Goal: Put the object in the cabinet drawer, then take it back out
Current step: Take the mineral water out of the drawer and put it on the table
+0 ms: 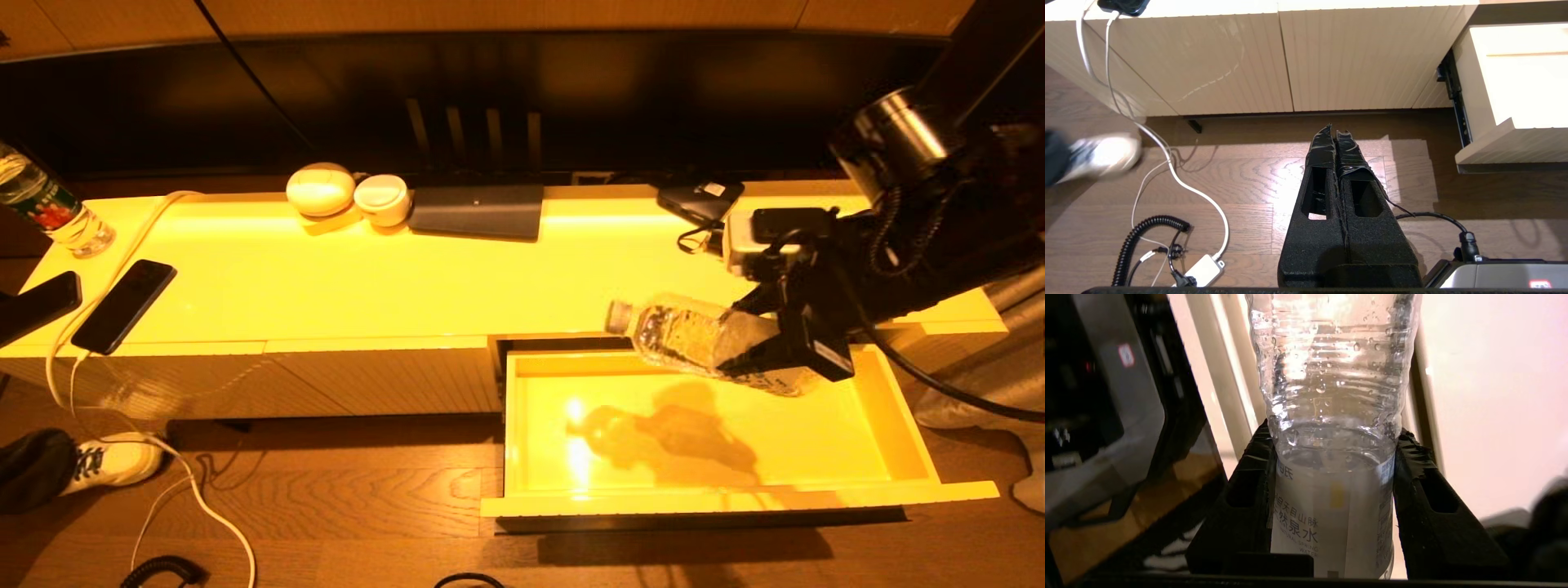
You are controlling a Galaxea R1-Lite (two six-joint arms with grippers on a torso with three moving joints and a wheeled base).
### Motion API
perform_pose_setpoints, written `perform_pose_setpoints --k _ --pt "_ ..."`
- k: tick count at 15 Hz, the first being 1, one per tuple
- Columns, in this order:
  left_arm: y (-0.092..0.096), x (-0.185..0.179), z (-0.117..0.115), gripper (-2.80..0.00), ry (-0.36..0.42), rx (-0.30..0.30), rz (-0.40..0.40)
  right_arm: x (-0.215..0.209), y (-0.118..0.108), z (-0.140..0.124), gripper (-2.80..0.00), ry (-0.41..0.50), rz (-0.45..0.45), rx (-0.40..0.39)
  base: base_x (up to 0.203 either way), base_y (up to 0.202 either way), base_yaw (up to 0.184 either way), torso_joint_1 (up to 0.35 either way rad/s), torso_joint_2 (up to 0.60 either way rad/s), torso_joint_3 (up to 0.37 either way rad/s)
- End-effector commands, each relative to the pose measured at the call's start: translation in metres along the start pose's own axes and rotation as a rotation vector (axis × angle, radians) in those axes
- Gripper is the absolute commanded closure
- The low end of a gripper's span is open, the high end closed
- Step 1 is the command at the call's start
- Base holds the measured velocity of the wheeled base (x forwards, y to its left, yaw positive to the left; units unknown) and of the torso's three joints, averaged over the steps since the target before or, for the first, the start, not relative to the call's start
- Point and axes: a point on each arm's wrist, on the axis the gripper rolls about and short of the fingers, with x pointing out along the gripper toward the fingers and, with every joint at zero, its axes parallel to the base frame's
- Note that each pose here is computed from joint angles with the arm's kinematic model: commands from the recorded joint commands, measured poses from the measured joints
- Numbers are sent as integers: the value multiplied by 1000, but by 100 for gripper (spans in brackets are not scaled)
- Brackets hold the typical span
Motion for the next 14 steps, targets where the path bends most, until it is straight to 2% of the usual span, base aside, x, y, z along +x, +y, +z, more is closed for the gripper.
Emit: perform_pose_setpoints --k 1,3,4,5,7,11,14 --pt "0 0 -1 0 2 0 1 -32 4 8 0 -161 -172 117 0 0 0 0 0 0" --pt "0 0 0 0 1 0 1 -23 -6 15 0 -292 -308 286 0 0 0 0 0 0" --pt "0 0 0 0 1 0 1 -14 -9 20 0 -321 -396 379 0 0 0 0 0 0" --pt "0 0 0 0 1 0 1 1 -13 24 0 -322 -481 446 0 0 0 0 0 0" --pt "0 0 0 0 1 0 1 25 -20 30 0 -336 -575 553 0 0 0 0 0 0" --pt "0 0 0 0 1 0 1 60 -42 50 0 -418 -745 699 0 0 0 0 0 0" --pt "0 0 0 0 1 0 1 109 -48 57 0 -462 -857 746 0 0 0 0 0 0"
